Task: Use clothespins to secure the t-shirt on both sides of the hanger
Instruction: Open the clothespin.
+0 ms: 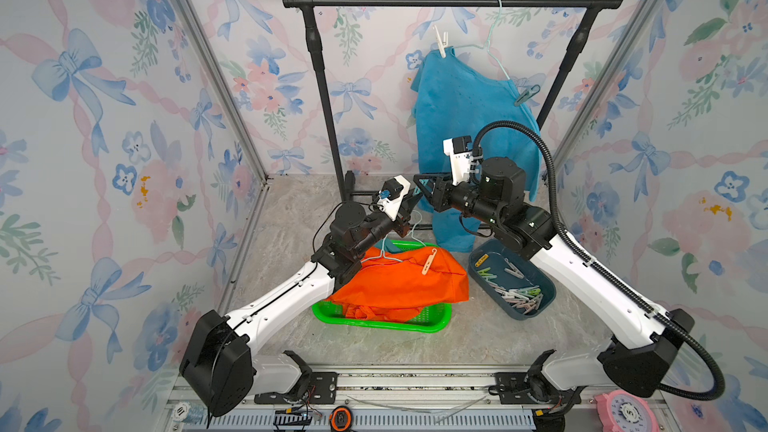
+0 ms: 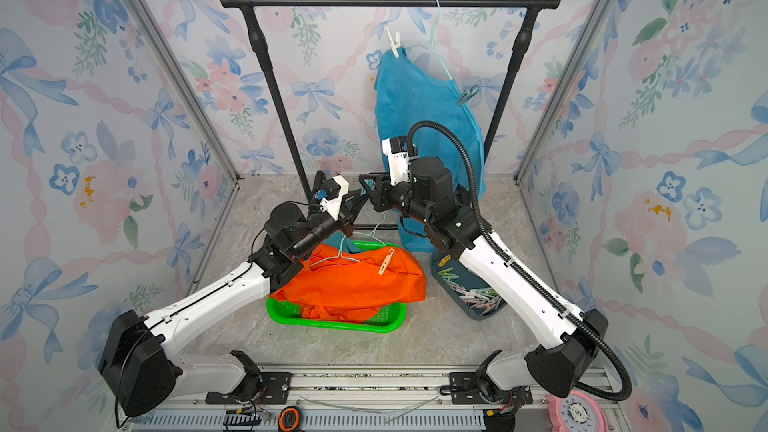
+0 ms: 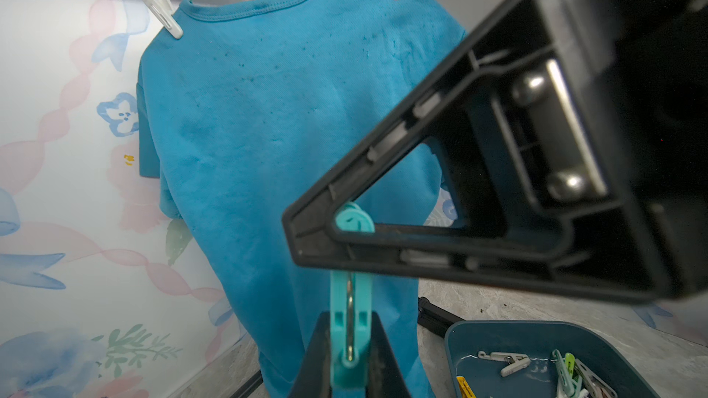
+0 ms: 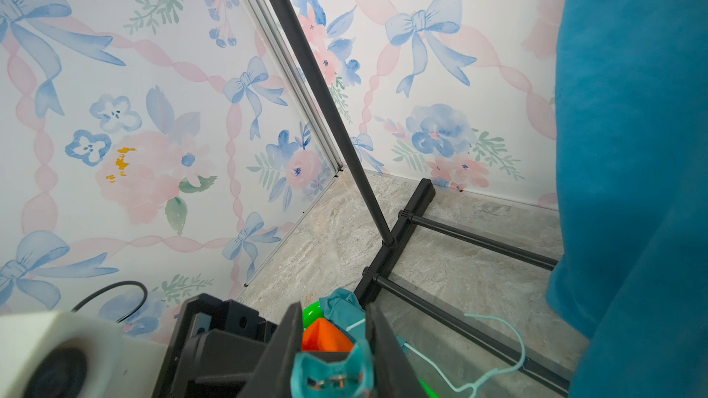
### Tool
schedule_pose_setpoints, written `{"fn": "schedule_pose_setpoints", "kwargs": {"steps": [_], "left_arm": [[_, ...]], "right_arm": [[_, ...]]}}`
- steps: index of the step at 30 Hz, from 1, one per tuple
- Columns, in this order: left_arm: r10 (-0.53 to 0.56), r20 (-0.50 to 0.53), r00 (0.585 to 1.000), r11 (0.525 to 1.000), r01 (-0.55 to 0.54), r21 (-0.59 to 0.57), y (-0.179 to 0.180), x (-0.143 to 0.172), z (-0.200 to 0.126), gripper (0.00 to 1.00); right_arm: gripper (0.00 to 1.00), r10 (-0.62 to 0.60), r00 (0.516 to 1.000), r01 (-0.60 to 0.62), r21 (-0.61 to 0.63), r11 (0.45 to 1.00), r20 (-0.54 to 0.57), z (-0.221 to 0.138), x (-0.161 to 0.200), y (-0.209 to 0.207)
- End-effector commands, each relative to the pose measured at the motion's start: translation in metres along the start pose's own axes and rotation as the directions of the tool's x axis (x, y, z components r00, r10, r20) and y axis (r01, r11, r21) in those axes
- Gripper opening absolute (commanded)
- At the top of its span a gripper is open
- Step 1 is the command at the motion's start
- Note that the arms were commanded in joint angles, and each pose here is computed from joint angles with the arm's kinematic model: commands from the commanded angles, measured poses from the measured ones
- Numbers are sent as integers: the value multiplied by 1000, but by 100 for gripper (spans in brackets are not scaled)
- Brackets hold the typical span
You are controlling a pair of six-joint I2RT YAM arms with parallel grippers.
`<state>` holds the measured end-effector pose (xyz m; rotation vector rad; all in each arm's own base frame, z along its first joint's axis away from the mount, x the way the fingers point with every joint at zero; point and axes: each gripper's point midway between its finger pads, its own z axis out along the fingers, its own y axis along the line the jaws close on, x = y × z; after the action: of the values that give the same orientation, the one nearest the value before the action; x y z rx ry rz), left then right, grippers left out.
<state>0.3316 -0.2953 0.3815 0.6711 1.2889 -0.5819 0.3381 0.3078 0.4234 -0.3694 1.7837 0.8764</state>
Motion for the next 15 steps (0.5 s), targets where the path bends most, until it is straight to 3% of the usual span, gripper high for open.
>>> {"fn": "schedule_pose_setpoints", "kwargs": {"steps": [1,5,11,15], "left_arm": [[5,21,1000,1000,-5,-6,0,-8,3,6],[1,20,1000,1000,-1,-3,0,-8,3,11],[-15,16,1000,1000,15,-11,1,-6,0,48],[-100,-24,995,995,100,-30,14,3,-11,49]], "right_arm": [[23,-4,999,5,-17,1000,33,0,-12,8],[19,-1,999,2,-17,1000,33,0,-12,8],[18,5,999,-4,-16,1000,34,-1,-13,7],[18,10,1000,-9,-11,1000,22,-3,-13,3]]}}
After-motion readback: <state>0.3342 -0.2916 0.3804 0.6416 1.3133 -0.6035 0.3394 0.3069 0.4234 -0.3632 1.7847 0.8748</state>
